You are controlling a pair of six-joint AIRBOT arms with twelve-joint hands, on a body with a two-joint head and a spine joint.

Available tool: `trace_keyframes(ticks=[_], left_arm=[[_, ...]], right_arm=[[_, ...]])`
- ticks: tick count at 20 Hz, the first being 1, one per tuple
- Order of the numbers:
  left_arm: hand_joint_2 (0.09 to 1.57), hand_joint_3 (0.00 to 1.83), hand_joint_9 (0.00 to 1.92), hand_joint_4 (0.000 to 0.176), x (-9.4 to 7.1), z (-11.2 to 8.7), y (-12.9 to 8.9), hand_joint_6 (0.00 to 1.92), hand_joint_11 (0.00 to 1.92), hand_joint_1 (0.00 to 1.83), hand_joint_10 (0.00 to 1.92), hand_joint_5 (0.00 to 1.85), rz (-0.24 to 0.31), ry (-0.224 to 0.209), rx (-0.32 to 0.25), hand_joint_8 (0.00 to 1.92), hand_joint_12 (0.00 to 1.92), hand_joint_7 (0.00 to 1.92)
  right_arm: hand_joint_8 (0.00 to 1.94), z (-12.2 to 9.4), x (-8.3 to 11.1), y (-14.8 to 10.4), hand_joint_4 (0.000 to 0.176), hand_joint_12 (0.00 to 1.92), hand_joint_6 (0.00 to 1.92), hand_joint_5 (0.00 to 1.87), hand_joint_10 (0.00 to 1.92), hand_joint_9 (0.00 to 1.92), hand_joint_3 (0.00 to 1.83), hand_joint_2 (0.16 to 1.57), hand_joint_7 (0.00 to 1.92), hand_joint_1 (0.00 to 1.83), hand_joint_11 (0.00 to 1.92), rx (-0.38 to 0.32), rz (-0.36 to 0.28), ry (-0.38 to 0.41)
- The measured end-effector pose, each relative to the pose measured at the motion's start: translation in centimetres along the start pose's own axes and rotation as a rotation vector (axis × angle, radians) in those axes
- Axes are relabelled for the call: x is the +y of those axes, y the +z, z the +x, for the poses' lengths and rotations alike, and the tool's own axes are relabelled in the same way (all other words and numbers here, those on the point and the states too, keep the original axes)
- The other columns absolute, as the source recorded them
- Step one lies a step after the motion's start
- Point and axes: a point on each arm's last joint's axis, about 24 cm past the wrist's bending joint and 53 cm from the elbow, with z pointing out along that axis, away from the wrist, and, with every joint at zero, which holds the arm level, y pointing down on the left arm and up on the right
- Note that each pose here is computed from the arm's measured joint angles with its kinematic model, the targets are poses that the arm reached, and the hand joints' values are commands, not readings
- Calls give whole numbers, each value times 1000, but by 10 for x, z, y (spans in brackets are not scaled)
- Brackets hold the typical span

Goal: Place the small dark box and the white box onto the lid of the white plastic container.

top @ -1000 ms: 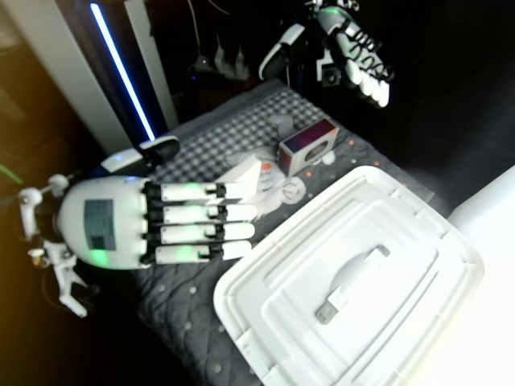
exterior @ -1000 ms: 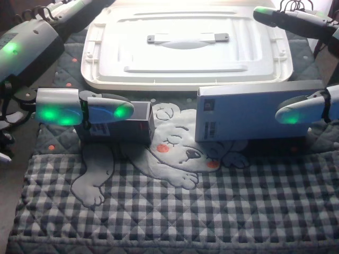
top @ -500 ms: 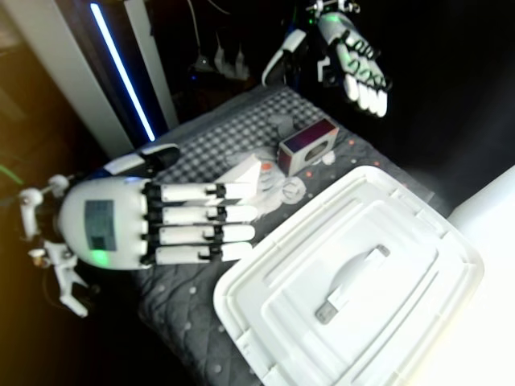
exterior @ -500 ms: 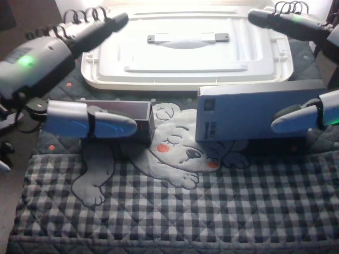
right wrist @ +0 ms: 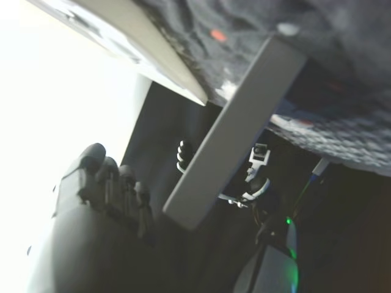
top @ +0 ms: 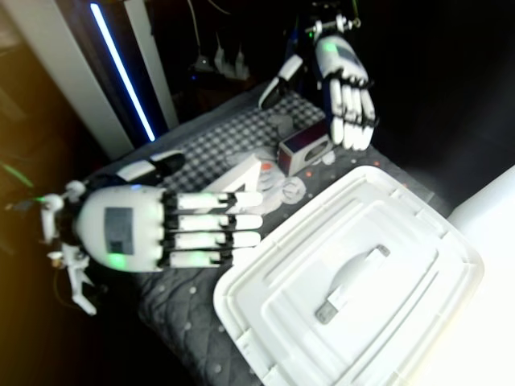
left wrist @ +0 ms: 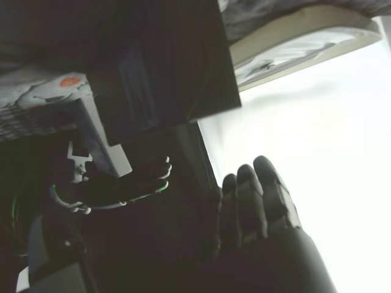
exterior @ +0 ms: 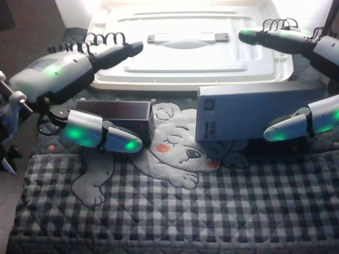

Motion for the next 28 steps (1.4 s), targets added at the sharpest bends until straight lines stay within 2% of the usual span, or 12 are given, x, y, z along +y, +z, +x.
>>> trace_keyframes(ticks=[3,5,8,10,12,15,16,18,21,25,26,28], left_arm=[[766,12,27,55,3,4,3,0,0,548,0,24,-11,1,15,0,348,98],[750,1,47,100,6,6,4,1,0,516,5,9,-17,7,22,2,405,65],[748,1,103,110,14,14,6,0,0,529,7,38,-44,5,49,3,21,88],[772,0,122,47,17,19,7,5,53,556,7,115,-53,3,63,5,41,146],[889,0,342,0,17,22,8,6,56,801,16,280,-54,6,74,7,584,402],[939,0,924,0,19,22,8,41,591,1239,67,803,-59,5,75,24,891,883],[997,2,1105,0,19,22,8,530,679,1367,715,1045,-59,5,74,336,1176,1202],[1000,0,1148,0,18,23,8,609,865,1412,901,1114,-58,4,75,306,1314,1371],[1020,0,1154,0,18,22,9,686,962,1410,941,1063,-55,5,72,494,1299,1272],[996,1,1187,0,18,21,9,532,945,1414,860,1151,-53,5,68,423,1274,1322],[1002,1,1160,0,18,21,9,542,900,1413,897,1141,-52,6,67,480,1328,1299],[1039,1,1056,0,18,21,9,377,847,1319,1107,1199,-52,7,65,942,1645,1141]], right_arm=[[3,3,-6,1,28,530,1,245,4,205,9,594,270,889,0,11,17,-5],[1,5,-12,1,23,514,2,253,4,203,7,606,268,889,0,16,38,-6],[8,10,-17,2,10,596,5,288,8,245,5,619,315,887,0,26,54,-5],[12,11,-19,3,0,822,12,437,22,425,4,647,487,954,0,28,57,-4],[12,10,-19,3,0,976,19,651,31,673,6,714,701,1071,204,27,59,-6],[19,10,-20,3,0,1043,29,986,71,1065,2,822,1029,1193,690,27,61,-5],[52,10,-20,3,0,1288,450,1163,104,1194,14,947,1404,1262,485,27,61,-5],[583,11,-20,3,0,1617,87,1401,460,1177,0,988,1290,1288,421,26,61,-3],[800,12,-19,3,0,1762,92,1388,1146,1017,0,1007,1203,1291,617,28,58,-3],[734,12,-19,3,0,1503,214,1313,1010,1124,0,1004,1254,1300,873,28,58,-4],[1238,12,-19,3,0,1837,319,1327,1570,1030,0,990,1086,1233,939,28,58,-4],[1176,12,-19,3,0,1684,196,1295,1280,893,0,1061,1021,1281,690,29,58,-4]])
